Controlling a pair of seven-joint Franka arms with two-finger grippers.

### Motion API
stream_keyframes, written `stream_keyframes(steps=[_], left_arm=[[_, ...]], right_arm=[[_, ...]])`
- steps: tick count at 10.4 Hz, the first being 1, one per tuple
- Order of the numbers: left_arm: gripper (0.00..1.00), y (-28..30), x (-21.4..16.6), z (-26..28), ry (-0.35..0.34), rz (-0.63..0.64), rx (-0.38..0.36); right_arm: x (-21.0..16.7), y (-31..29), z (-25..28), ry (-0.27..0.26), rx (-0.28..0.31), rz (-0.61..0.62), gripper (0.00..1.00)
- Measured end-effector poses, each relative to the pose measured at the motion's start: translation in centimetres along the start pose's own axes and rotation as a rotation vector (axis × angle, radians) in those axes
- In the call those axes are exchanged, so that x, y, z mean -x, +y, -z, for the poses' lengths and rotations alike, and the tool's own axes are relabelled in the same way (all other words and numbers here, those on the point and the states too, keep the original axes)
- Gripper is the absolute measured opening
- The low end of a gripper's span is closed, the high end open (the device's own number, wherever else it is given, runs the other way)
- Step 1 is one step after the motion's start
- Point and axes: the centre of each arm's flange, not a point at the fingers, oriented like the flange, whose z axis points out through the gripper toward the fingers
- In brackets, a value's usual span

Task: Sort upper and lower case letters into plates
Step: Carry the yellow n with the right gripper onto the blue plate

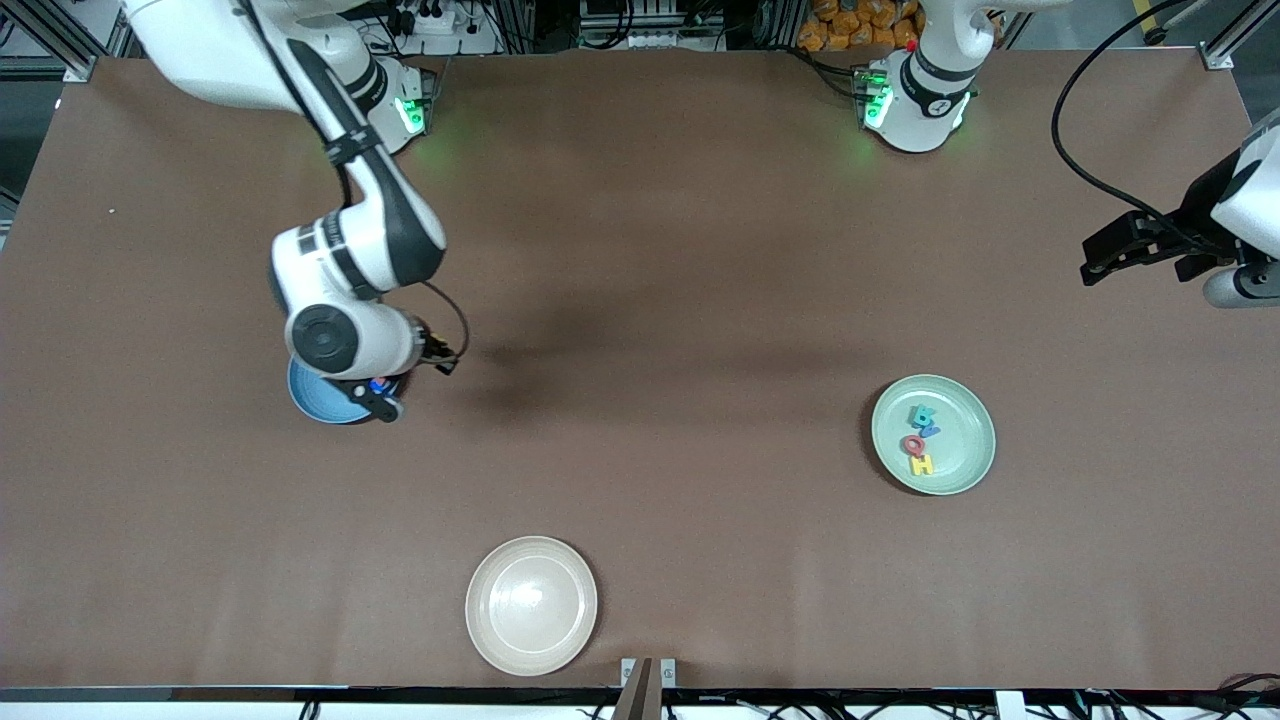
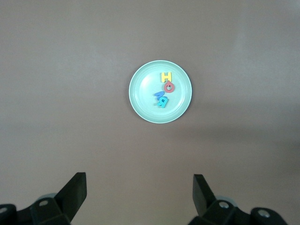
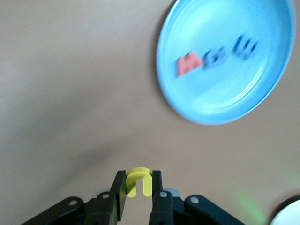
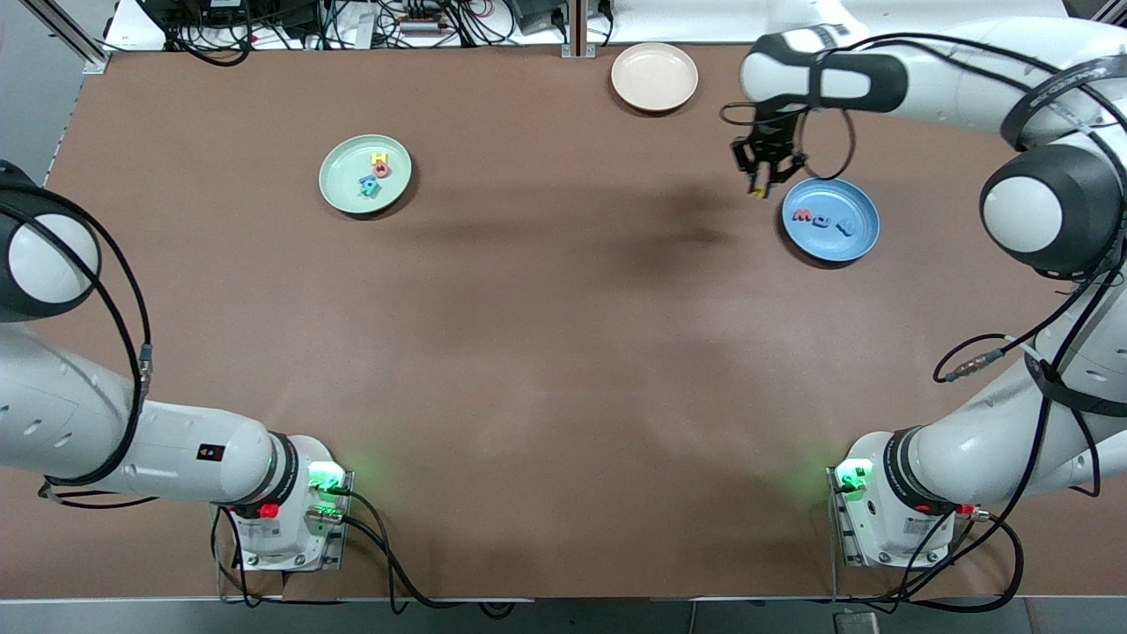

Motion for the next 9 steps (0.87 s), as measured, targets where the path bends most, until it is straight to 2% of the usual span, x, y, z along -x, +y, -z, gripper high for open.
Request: stream_keyframes(steps=[3, 7, 9], left_arm=[[1.0, 0.4, -0.1, 0.1, 0.013, -0.012, 0.001], [1.0, 0.4, -0.2, 0.2, 0.022, -0.03, 0.001], [1.0, 0.4, -0.2, 0.0, 0.018, -0.03, 0.001]], right_arm=[[-5.3, 6.8, -1.7, -0.038, 0.022, 0.165, 0.26], [-7.8, 10.7, -4.5, -0.031, 0.017, 0.275, 0.27], [-7.7, 10.6, -4.2, -0.023, 0.015, 0.288, 0.51]])
